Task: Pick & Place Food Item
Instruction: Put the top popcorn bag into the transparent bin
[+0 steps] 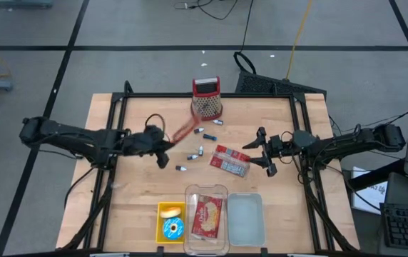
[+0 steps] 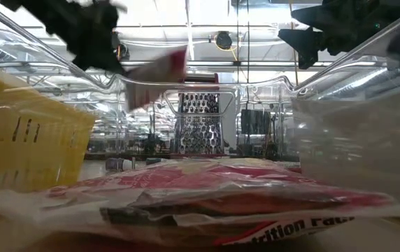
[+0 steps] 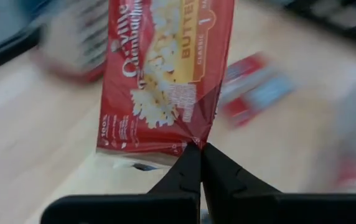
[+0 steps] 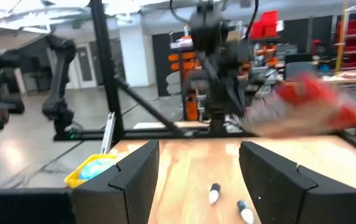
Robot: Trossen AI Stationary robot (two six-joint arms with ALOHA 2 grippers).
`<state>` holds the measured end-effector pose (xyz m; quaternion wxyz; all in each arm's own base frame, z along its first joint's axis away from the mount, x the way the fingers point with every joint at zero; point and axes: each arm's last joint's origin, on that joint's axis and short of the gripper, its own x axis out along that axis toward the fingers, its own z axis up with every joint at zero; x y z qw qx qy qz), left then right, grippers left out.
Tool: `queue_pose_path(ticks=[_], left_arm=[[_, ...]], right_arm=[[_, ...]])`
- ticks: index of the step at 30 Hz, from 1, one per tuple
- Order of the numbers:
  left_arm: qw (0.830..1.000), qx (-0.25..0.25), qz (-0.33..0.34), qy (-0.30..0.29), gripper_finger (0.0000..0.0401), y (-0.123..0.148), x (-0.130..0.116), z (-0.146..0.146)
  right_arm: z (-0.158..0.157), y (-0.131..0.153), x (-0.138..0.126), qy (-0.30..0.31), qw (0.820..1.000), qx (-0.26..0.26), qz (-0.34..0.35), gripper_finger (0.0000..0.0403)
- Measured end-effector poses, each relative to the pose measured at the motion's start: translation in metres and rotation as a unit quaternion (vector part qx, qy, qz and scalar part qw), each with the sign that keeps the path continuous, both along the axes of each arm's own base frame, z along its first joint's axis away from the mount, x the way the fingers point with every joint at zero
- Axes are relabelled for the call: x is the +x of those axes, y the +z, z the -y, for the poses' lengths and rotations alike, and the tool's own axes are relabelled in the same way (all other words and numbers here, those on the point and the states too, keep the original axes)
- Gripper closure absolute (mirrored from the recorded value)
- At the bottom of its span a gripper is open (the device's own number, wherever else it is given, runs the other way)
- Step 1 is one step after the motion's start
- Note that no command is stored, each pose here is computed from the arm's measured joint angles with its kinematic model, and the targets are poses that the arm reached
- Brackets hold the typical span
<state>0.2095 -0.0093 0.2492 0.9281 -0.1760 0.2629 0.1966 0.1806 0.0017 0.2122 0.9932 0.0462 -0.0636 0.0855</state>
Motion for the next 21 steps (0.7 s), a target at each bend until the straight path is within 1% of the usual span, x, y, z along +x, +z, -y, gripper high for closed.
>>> queue_pose_path(ticks=[3, 6, 8, 10, 13, 15, 18, 21], left_arm=[[0.996, 0.010, 0.068, -0.060, 0.0401, 0.013, 0.005, 0.019], [0.985, 0.016, 0.128, -0.116, 0.0401, 0.024, 0.008, 0.037], [0.977, 0.016, 0.157, -0.141, 0.0401, 0.028, 0.011, 0.048], [0.972, 0.016, 0.170, -0.162, 0.0401, 0.027, 0.014, 0.059], [0.963, 0.009, 0.196, -0.187, 0.0401, 0.027, 0.018, 0.074], [0.961, 0.006, 0.192, -0.200, 0.0401, 0.021, 0.023, 0.083], [0.961, -0.007, 0.173, -0.214, 0.0401, 0.007, 0.030, 0.095], [0.957, -0.037, 0.172, -0.232, 0.0401, -0.001, 0.036, 0.104]], right_arm=[[-0.006, -0.001, 0.003, 0.014, 1.000, -0.015, 0.006, 0.0190], [-0.012, 0.000, 0.005, 0.029, 0.999, -0.022, 0.033, 0.0190], [-0.017, 0.002, 0.007, 0.039, 0.997, -0.029, 0.054, 0.0190], [-0.021, 0.003, 0.008, 0.038, 0.995, -0.044, 0.076, 0.0190], [-0.027, 0.003, 0.009, 0.011, 0.993, -0.067, 0.095, 0.0190], [-0.032, 0.003, 0.012, 0.011, 0.990, -0.098, 0.100, 0.0190], [-0.045, 0.007, 0.019, 0.028, 0.983, -0.147, 0.105, 0.0183], [-0.057, 0.011, 0.029, 0.007, 0.977, -0.190, 0.092, 0.0174]])
